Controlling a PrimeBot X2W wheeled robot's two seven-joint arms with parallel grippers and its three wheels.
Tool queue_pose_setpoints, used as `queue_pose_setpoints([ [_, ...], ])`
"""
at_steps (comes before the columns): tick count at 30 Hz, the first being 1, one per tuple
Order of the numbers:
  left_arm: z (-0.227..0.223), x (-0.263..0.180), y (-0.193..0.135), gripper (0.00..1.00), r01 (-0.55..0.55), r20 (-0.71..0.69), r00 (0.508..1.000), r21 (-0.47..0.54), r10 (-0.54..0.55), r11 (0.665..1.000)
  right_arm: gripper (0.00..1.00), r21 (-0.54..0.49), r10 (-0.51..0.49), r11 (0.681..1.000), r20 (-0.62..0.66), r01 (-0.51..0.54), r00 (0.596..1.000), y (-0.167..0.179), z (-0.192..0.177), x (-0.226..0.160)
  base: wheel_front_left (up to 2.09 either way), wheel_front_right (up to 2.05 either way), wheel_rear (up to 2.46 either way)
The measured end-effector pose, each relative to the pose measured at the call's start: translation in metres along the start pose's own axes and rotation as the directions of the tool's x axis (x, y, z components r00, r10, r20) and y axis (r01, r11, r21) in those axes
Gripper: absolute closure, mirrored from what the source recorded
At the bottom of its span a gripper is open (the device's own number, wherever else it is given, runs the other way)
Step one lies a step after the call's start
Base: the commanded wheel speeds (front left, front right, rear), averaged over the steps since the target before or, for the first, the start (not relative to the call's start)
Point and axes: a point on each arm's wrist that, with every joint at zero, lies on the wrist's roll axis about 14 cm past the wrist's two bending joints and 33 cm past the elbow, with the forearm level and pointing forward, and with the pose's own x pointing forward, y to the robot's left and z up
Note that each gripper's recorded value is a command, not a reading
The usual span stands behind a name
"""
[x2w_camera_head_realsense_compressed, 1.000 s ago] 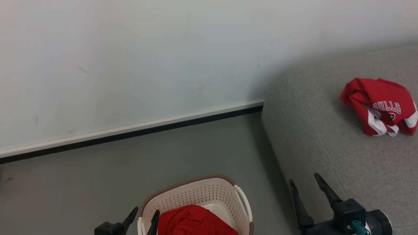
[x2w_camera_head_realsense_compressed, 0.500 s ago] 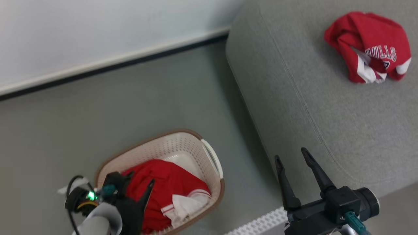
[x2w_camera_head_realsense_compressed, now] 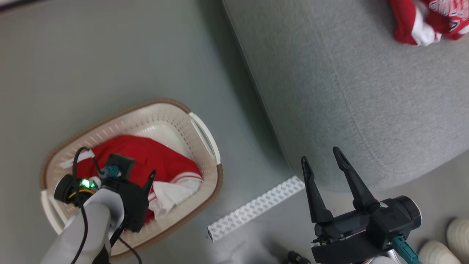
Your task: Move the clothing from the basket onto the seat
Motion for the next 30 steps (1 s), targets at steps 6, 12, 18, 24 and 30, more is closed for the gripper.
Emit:
queue_pose_setpoints([
  [6,-0.025,0.032,-0.013,0.0,0.053,-0.033,0.998,-0.046,-0.054,0.998,0.0,0.03,-0.008,1.0,-0.088,0.011,0.996,0.002,-0.029,0.001,0.0,0.0,0.0],
  [12,-0.061,0.053,-0.005,0.0,-0.013,-0.108,0.994,-0.111,0.001,0.994,0.0,0.066,0.006,0.998,-0.159,0.005,0.987,0.009,-0.055,0.004,0.0,0.0,0.0],
  [18,-0.083,0.058,0.0,0.0,-0.061,-0.174,0.984,-0.151,0.034,0.987,0.0,0.097,0.006,0.995,-0.19,0.013,0.982,0.014,-0.064,0.0,0.0,0.0,0.0],
  [24,-0.087,0.063,0.009,0.0,-0.104,-0.189,0.979,-0.169,0.072,0.98,0.0,0.114,-0.007,0.993,-0.227,0.033,0.974,0.015,-0.072,-0.009,0.0,0.0,0.0],
  [30,-0.084,0.069,0.004,0.0,-0.093,-0.189,0.98,-0.19,0.057,0.977,0.0,0.128,-0.016,0.991,-0.248,0.05,0.969,0.016,-0.076,-0.016,0.0,0.0,0.0],
])
